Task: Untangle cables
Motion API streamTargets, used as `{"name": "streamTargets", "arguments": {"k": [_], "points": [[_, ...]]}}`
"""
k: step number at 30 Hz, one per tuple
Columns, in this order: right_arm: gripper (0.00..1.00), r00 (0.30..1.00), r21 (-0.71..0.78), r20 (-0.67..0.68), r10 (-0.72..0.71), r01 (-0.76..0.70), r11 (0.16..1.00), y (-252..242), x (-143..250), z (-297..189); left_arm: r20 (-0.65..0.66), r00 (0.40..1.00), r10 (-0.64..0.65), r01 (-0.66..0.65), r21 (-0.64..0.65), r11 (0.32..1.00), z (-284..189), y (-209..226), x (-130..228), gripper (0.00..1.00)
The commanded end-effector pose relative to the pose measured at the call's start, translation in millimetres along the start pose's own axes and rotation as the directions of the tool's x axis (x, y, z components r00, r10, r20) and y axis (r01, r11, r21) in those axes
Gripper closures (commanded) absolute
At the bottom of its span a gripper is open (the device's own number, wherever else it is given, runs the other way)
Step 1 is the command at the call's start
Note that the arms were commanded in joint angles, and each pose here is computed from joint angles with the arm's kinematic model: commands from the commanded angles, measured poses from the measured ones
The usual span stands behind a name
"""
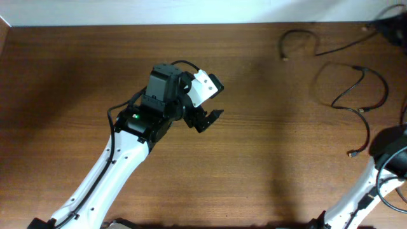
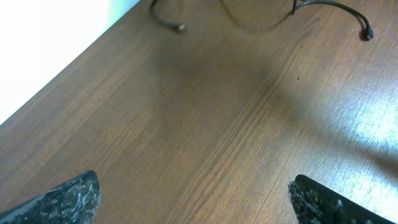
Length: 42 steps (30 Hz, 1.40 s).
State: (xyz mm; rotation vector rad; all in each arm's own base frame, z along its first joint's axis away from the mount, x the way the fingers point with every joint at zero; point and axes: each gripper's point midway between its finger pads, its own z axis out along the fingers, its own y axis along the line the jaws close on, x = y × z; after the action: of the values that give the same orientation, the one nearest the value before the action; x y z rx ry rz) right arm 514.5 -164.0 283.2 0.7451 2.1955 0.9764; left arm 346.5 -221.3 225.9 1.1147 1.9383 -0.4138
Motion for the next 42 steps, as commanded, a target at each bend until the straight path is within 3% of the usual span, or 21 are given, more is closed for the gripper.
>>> {"name": "streamTargets", "arguments": {"k": [1, 4, 8, 12, 16, 31, 33, 37, 40, 42], "points": [[0.96, 1.0, 0.036, 0.03, 0.01, -0.011, 0.999, -10, -7, -6, 0.019, 1.0, -0.005, 0.005, 0.008, 1.0, -4, -2, -6, 0.01], [0.96, 0.999, 0.104, 0.032, -0.018, 0.014, 0.994, -11, -3, 7, 0.019, 1.0, -0.005, 0.005, 0.007, 1.0, -4, -2, -6, 0.01], [0.96, 0.985, 0.337, 0.004, -0.175, 0.164, 0.927, -13, 14, 41, 0.019, 1.0, -0.005, 0.005, 0.007, 1.0, -4, -2, -6, 0.01], [0.96, 0.954, 0.61, -0.02, -0.298, 0.248, 0.753, -16, 30, 67, 0.019, 1.0, -0.005, 0.005, 0.007, 1.0, -4, -2, -6, 0.01], [0.96, 0.927, 0.755, -0.074, -0.368, 0.293, 0.586, -22, 45, 82, 0.019, 1.0, -0.005, 0.005, 0.007, 1.0, -4, -2, -6, 0.01], [0.95, 0.953, 0.788, -0.168, -0.253, 0.284, 0.546, -91, 72, 135, 0.019, 1.0, -0.005, 0.005, 0.007, 1.0, -4, -2, -6, 0.01], [0.86, 0.953, 0.782, -0.177, -0.244, 0.287, 0.553, -98, 76, 142, 0.019, 1.0, -0.005, 0.005, 0.007, 1.0, -4, -2, -6, 0.01], [0.31, 0.954, 0.762, -0.176, -0.241, 0.287, 0.581, -101, 79, 153, 0.019, 1.0, -0.005, 0.005, 0.007, 1.0, -4, -2, -6, 0.01], [0.16, 0.955, 0.731, -0.184, -0.231, 0.29, 0.617, -97, 83, 159, 0.019, 1.0, -0.005, 0.005, 0.007, 1.0, -4, -2, -6, 0.01], [0.11, 0.956, 0.707, -0.193, -0.221, 0.292, 0.644, -93, 87, 163, 0.019, 1.0, -0.005, 0.005, 0.008, 1.0, -4, -2, -6, 0.01]]}}
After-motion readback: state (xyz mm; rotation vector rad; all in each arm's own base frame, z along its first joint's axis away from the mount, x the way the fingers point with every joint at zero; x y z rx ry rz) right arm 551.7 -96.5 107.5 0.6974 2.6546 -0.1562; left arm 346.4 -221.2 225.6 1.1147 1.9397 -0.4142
